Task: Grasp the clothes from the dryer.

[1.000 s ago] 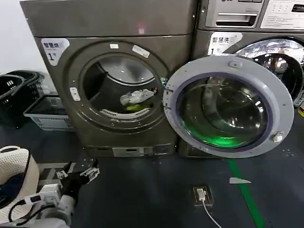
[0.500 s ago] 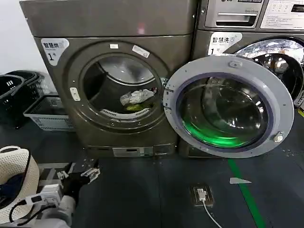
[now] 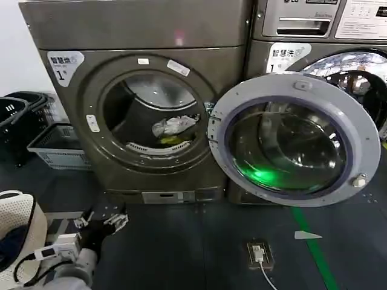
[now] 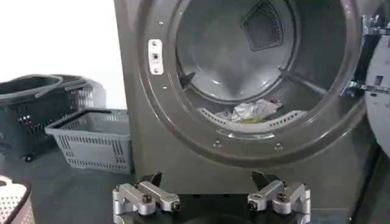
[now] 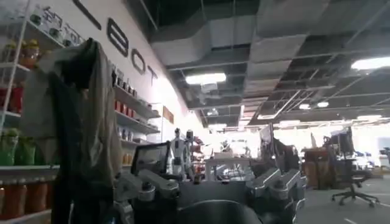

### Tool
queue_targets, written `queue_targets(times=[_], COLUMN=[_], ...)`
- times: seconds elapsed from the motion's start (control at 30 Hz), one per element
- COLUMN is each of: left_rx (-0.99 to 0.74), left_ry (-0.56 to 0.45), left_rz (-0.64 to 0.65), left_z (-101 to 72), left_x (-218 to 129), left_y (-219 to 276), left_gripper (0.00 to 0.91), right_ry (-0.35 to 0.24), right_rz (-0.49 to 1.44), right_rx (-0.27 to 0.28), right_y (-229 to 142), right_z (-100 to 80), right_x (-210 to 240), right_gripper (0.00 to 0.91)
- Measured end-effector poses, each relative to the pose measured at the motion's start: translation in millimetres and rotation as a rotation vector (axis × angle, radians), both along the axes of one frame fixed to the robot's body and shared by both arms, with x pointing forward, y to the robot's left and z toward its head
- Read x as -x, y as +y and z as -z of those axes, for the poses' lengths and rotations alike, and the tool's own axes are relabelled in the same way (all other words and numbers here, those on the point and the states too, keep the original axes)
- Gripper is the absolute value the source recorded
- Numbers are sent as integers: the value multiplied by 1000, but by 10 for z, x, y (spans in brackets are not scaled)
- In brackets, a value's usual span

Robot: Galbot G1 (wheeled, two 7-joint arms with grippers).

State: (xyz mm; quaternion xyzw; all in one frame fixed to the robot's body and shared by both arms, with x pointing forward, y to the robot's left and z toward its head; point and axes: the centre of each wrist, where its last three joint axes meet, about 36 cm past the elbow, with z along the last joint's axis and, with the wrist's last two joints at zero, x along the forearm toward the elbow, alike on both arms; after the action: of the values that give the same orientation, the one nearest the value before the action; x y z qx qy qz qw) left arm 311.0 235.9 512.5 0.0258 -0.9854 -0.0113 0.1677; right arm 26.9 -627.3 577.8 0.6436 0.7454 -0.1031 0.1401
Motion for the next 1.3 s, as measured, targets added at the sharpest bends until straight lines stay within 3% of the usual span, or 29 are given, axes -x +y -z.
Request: queue_targets(times=[1.3], left_rx=[19], left_ry=[17], left_rz=[20], left_z=[72], left_x=[-65], left_y=[-28], left_gripper=[907], right_ry=[2], right_rz=[12], right_rx=[-10], right_y=[35], right_z=[56], right_x=[45], right_gripper=[907])
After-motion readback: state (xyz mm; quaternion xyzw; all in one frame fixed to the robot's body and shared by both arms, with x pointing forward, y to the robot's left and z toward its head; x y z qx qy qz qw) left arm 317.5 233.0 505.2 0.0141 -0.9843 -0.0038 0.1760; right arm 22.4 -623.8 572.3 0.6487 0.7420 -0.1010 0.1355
